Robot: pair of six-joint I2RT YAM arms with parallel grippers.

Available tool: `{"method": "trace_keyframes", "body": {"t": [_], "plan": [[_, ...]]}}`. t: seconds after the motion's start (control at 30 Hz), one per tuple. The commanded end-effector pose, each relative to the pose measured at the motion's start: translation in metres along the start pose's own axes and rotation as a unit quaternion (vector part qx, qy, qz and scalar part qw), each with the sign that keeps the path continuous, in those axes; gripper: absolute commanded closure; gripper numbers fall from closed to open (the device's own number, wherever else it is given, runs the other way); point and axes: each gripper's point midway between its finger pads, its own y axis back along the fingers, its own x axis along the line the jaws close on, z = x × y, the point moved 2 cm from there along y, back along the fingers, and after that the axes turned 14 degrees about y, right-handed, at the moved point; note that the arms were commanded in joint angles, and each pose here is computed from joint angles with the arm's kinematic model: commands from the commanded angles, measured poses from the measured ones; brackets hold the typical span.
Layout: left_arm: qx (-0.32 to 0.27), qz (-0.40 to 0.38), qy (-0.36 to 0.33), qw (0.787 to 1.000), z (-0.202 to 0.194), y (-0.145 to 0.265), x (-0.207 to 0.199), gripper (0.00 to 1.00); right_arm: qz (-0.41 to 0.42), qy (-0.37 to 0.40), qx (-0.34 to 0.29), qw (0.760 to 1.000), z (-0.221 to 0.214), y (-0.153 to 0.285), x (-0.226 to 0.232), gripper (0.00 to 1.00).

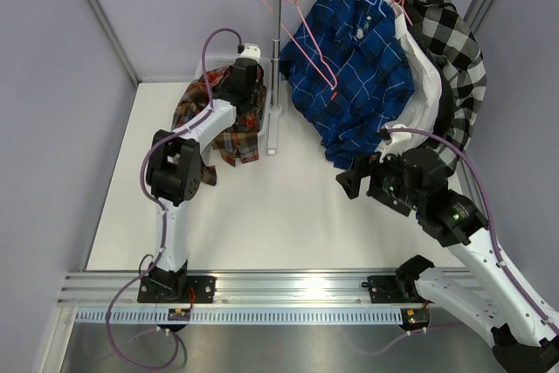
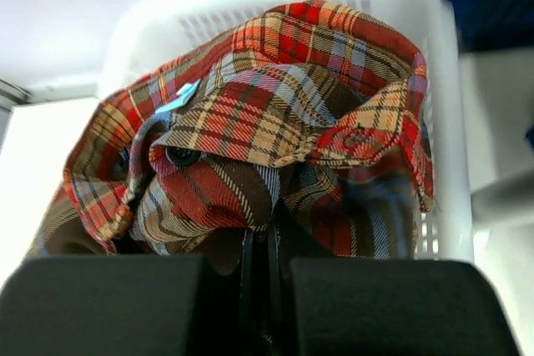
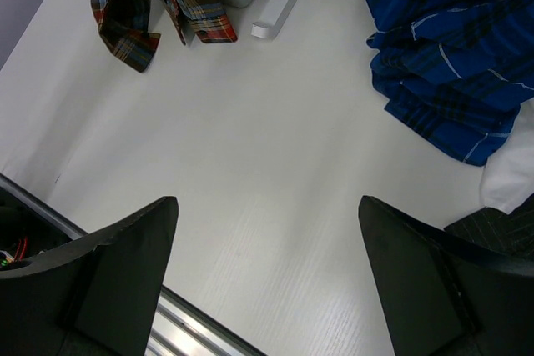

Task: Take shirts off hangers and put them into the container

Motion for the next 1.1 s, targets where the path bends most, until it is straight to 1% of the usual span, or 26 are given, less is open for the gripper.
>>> {"method": "trace_keyframes", "body": {"t": [0.0, 0.03, 0.13, 0.3, 0.37, 0.4, 0.43, 0.5, 0.53, 0.6, 0.63, 0.67, 0.73, 0.77, 0.83, 0.87, 0.9, 0.97, 1.0, 1.07], "plan": [[0.040, -0.016, -0.004, 0.999, -0.016, -0.007, -0.012, 0.94, 0.005, -0.001, -0.015, 1.000, 0.007, -0.004, 0.001, 0.01], [0.060, -0.014, -0.014, 0.998, -0.027, -0.007, -0.010, 0.93, 0.005, -0.002, -0.015, 1.000, 0.007, -0.003, 0.001, 0.01], [0.096, -0.009, -0.028, 0.995, -0.047, -0.013, -0.010, 0.88, 0.006, -0.003, -0.014, 1.000, 0.006, -0.004, 0.002, 0.00], [0.150, -0.028, -0.035, 0.988, -0.073, -0.018, -0.009, 0.82, 0.007, -0.004, -0.015, 1.000, 0.007, -0.003, 0.002, 0.01], [0.159, -0.037, -0.015, 0.986, -0.073, -0.016, -0.011, 0.77, 0.007, -0.003, -0.016, 1.000, 0.007, -0.002, 0.002, 0.01], [0.160, -0.036, -0.009, 0.986, -0.072, -0.015, -0.010, 0.72, 0.006, -0.004, -0.017, 1.000, 0.008, -0.001, 0.001, 0.00], [0.154, -0.038, -0.004, 0.987, -0.064, -0.009, -0.009, 0.53, 0.006, -0.003, -0.018, 1.000, 0.008, -0.001, 0.002, 0.01], [0.142, -0.042, 0.006, 0.989, -0.048, -0.001, -0.008, 0.30, 0.007, -0.003, -0.023, 1.000, 0.009, 0.001, 0.002, 0.00], [0.122, -0.047, 0.017, 0.991, -0.025, 0.010, -0.007, 0.16, 0.008, -0.003, -0.024, 1.000, 0.010, 0.001, 0.003, 0.01], [0.099, -0.052, 0.035, 0.993, 0.001, 0.023, -0.006, 0.07, 0.011, -0.003, -0.027, 1.000, 0.011, 0.003, 0.003, 0.01], [0.071, -0.058, 0.051, 0.994, 0.031, 0.040, -0.003, 0.03, 0.012, -0.003, -0.028, 1.000, 0.011, 0.003, 0.004, 0.01], [0.057, -0.060, 0.061, 0.995, 0.046, 0.049, -0.001, 0.01, 0.014, -0.003, -0.029, 0.999, 0.012, 0.004, 0.004, 0.01], [0.032, -0.065, 0.085, 0.994, 0.072, 0.068, 0.002, 0.01, 0.015, -0.003, -0.035, 0.999, 0.013, 0.006, 0.005, 0.01], [0.005, -0.068, 0.103, 0.992, 0.098, 0.089, 0.008, 0.01, 0.017, -0.002, -0.039, 0.999, 0.015, 0.008, 0.006, 0.01], [-0.010, -0.057, 0.133, 0.989, 0.111, 0.108, 0.019, 0.01, 0.019, -0.002, -0.043, 0.999, 0.016, 0.010, 0.006, 0.01], [-0.033, -0.058, 0.161, 0.985, 0.130, 0.131, 0.027, 0.01, 0.019, -0.002, -0.046, 0.999, 0.017, 0.011, 0.007, 0.01], [-0.028, -0.048, 0.166, 0.984, 0.122, 0.137, 0.033, 0.01, 0.021, -0.003, -0.047, 0.999, 0.017, 0.012, 0.007, 0.01], [-0.035, -0.025, 0.191, 0.981, 0.120, 0.152, 0.048, 0.01, 0.025, -0.003, -0.052, 0.998, 0.018, 0.014, 0.009, 0.01], [-0.032, -0.012, 0.196, 0.980, 0.109, 0.167, 0.060, 0.01, 0.028, -0.003, -0.054, 0.998, 0.019, 0.015, 0.010, 0.00], [-0.033, 0.030, 0.216, 0.975, 0.091, 0.178, 0.080, 0.01, 0.030, -0.004, -0.057, 0.998, 0.019, 0.017, 0.010, 0.00]]}}
